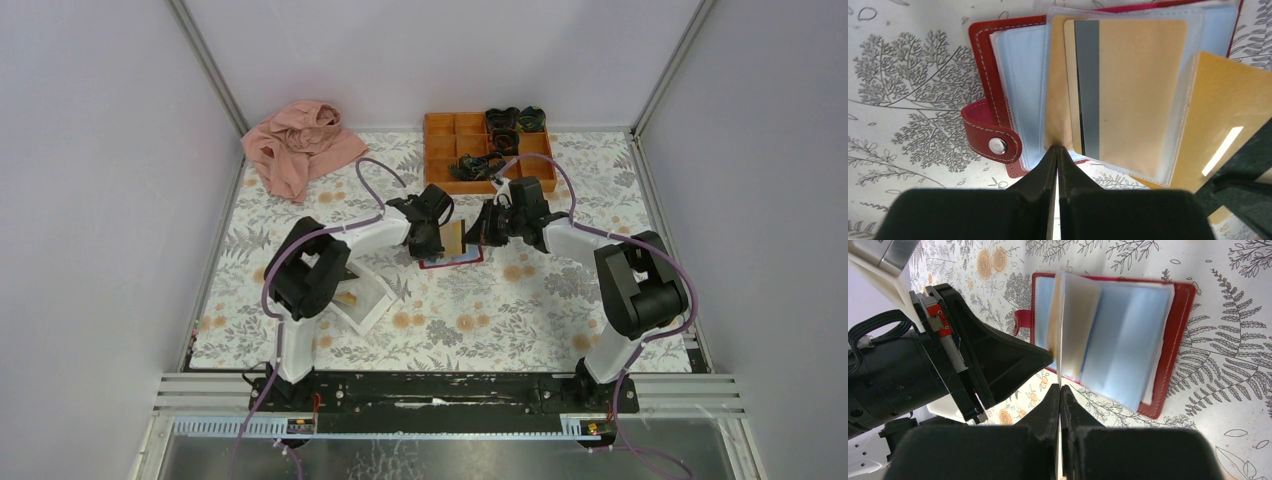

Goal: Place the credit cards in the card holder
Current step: Turn over the card slot in the card holder.

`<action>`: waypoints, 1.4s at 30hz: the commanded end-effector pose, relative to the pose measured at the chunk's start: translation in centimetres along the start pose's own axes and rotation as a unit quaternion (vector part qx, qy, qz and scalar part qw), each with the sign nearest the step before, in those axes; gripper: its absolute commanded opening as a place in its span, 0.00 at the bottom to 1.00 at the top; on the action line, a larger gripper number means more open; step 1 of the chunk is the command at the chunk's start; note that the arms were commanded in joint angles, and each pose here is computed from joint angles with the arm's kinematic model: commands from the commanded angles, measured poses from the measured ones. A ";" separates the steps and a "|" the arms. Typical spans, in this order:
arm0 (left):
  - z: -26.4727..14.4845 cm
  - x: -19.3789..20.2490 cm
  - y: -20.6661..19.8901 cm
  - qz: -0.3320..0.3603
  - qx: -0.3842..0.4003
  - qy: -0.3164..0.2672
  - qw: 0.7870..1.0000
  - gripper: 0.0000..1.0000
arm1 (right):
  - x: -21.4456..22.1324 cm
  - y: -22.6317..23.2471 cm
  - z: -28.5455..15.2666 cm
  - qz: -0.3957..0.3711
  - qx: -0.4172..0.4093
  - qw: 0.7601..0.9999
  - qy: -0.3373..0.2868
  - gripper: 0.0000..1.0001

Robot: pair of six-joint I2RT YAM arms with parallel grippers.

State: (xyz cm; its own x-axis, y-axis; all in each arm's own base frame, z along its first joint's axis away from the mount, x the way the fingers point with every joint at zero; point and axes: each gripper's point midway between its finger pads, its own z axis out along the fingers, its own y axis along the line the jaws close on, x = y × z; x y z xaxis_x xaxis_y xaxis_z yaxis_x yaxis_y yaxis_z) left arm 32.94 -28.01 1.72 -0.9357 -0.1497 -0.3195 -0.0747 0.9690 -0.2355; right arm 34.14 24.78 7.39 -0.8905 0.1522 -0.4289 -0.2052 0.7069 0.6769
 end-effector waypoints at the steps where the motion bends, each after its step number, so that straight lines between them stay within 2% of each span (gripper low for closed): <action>1: 1.3 -0.6 -0.7 0.017 -0.007 -0.017 1.000 0.06 | -1.7 2.6 -0.7 -0.022 -0.036 0.999 -0.023 0.00; 19: -1.6 -1.4 -2.1 0.026 0.001 -0.043 0.999 0.06 | -2.1 2.8 -1.1 -0.034 -0.033 0.998 -0.028 0.00; 26: -2.4 -2.3 -2.7 0.028 0.002 -0.059 0.998 0.06 | -3.3 4.3 -2.1 -0.047 -0.047 0.997 -0.044 0.00; 42: -1.7 -2.5 0.5 0.057 -0.063 -0.083 0.993 0.06 | -2.9 4.2 -1.8 -0.050 -0.046 0.997 -0.034 0.00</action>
State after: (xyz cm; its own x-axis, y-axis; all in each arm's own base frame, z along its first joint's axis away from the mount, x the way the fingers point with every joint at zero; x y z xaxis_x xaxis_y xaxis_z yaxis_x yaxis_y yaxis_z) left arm 34.56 -28.19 3.62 -0.8888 -0.0944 -0.4484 -0.0333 0.9893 -0.1422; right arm 34.77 25.03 9.59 -0.8696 0.1556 -0.4686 -0.2405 0.6954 0.6772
